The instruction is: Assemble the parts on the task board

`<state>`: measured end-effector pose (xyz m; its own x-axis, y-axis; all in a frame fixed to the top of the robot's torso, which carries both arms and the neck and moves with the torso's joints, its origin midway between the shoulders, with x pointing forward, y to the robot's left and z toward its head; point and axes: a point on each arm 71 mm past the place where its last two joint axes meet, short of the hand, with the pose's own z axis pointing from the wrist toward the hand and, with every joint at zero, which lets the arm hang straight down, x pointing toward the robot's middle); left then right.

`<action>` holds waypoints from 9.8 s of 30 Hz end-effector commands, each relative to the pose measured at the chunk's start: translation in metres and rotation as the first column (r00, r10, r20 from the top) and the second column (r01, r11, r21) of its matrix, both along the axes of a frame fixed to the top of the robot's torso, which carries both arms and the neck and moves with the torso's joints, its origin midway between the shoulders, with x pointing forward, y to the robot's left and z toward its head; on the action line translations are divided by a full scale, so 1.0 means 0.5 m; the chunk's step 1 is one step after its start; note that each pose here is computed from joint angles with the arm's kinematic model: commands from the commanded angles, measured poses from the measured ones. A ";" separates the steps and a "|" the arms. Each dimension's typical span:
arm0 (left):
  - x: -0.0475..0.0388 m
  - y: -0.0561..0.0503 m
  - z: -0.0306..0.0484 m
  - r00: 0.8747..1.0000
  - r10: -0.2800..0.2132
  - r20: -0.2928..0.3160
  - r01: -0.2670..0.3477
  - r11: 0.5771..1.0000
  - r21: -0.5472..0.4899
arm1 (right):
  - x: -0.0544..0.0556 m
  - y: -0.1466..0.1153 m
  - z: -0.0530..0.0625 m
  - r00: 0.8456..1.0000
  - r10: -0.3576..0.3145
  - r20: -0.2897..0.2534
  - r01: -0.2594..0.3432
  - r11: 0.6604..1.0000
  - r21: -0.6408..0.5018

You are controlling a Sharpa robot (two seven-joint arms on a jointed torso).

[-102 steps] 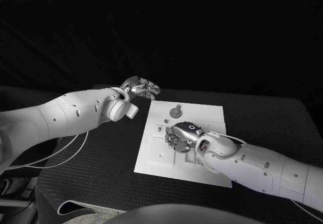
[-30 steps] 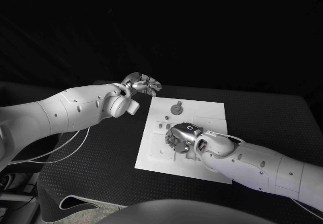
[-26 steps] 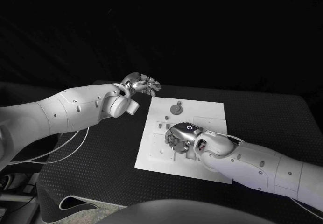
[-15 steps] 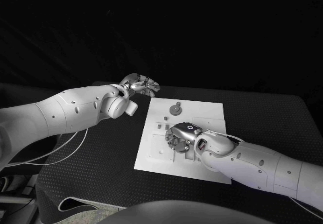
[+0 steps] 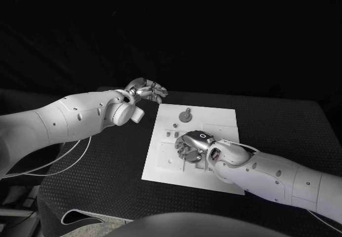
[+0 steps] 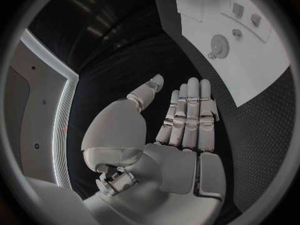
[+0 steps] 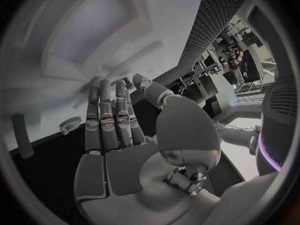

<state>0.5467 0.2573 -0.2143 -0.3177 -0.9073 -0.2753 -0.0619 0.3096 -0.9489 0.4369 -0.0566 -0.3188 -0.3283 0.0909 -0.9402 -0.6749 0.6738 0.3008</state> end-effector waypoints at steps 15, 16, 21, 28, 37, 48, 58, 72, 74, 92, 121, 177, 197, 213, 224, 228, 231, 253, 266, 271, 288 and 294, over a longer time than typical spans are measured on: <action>-0.002 0.004 0.003 1.000 -0.006 0.002 0.006 1.000 -0.010 | 0.010 -0.032 0.074 0.998 -0.044 0.051 0.039 0.995 0.095; -0.002 0.004 0.003 1.000 -0.007 0.002 0.007 1.000 -0.010 | 0.011 -0.035 0.082 0.998 -0.045 0.049 0.040 0.994 0.103; -0.001 0.002 0.003 1.000 -0.009 0.004 0.009 1.000 -0.011 | 0.024 -0.057 0.126 0.998 -0.058 0.011 0.055 0.986 0.155; -0.001 0.004 0.003 1.000 -0.012 0.004 0.013 1.000 -0.012 | 0.067 -0.120 0.196 0.992 -0.103 -0.068 0.114 0.977 0.179; 0.000 0.002 0.003 1.000 -0.014 0.006 0.014 1.000 -0.013 | 0.086 -0.187 0.225 0.993 -0.120 0.000 0.120 0.993 0.003; 0.001 -0.001 0.003 1.000 -0.018 0.006 0.018 1.000 -0.014 | 0.105 -0.202 0.183 0.992 -0.123 0.020 0.124 0.974 -0.188; 0.002 0.001 0.002 1.000 -0.015 0.006 0.015 1.000 -0.013 | 0.105 -0.210 0.164 0.991 -0.129 0.029 0.132 0.959 -0.249; 0.002 -0.001 0.002 1.000 -0.017 0.005 0.017 1.000 -0.013 | 0.100 -0.187 0.131 0.995 -0.098 0.030 0.102 0.966 -0.236; 0.002 -0.002 0.002 1.000 -0.017 0.005 0.017 1.000 -0.013 | 0.099 -0.183 0.127 0.995 -0.097 0.033 0.102 0.967 -0.231; 0.001 0.001 0.002 1.000 -0.016 0.003 0.016 1.000 -0.013 | 0.102 -0.184 0.106 0.995 -0.094 0.041 0.101 0.962 -0.252; 0.002 0.002 0.002 1.000 -0.014 0.004 0.014 1.000 -0.012 | 0.079 -0.161 0.156 0.993 -0.100 0.069 0.110 0.982 -0.151; 0.006 -0.026 0.000 0.999 -0.045 -0.002 0.045 0.999 -0.021 | -0.044 0.103 0.076 0.977 0.213 0.014 -0.208 0.966 -0.154; 0.006 -0.024 0.000 0.999 -0.044 -0.004 0.044 0.999 -0.020 | -0.039 0.099 0.056 0.979 0.203 0.029 -0.194 0.962 -0.193; 0.006 -0.022 0.000 0.999 -0.042 -0.004 0.042 0.999 -0.019 | -0.037 0.090 0.053 0.980 0.198 0.031 -0.188 0.960 -0.209; 0.007 -0.022 0.000 0.999 -0.043 -0.005 0.043 0.999 -0.019 | -0.041 0.097 0.046 0.979 0.204 -0.003 -0.201 0.960 -0.193; 0.006 -0.023 0.000 0.999 -0.045 -0.006 0.045 0.999 -0.020 | -0.047 0.100 0.038 0.977 0.213 -0.031 -0.215 0.959 -0.186; 0.007 -0.022 0.000 0.999 -0.044 -0.006 0.043 0.999 -0.019 | -0.049 0.100 0.036 0.976 0.214 -0.042 -0.218 0.959 -0.182; 0.007 -0.022 -0.001 0.999 -0.045 -0.008 0.045 0.999 -0.019 | -0.034 0.085 0.047 0.989 0.146 0.010 -0.145 0.985 -0.092; 0.007 -0.022 -0.001 0.999 -0.045 -0.009 0.045 0.999 -0.019 | -0.041 0.092 0.049 0.985 0.170 -0.011 -0.170 0.983 -0.067; 0.006 -0.022 -0.001 0.999 -0.045 -0.010 0.045 0.999 -0.019 | -0.040 0.090 0.048 0.986 0.165 -0.010 -0.165 0.984 -0.070; 0.008 -0.006 -0.001 1.000 -0.029 -0.008 0.029 1.000 -0.013 | -0.010 0.014 0.125 0.996 0.042 -0.074 -0.025 0.976 0.217; 0.009 0.000 0.000 1.000 -0.014 0.002 0.014 1.000 -0.011 | 0.055 -0.087 0.198 0.970 -0.130 -0.206 0.182 0.950 0.255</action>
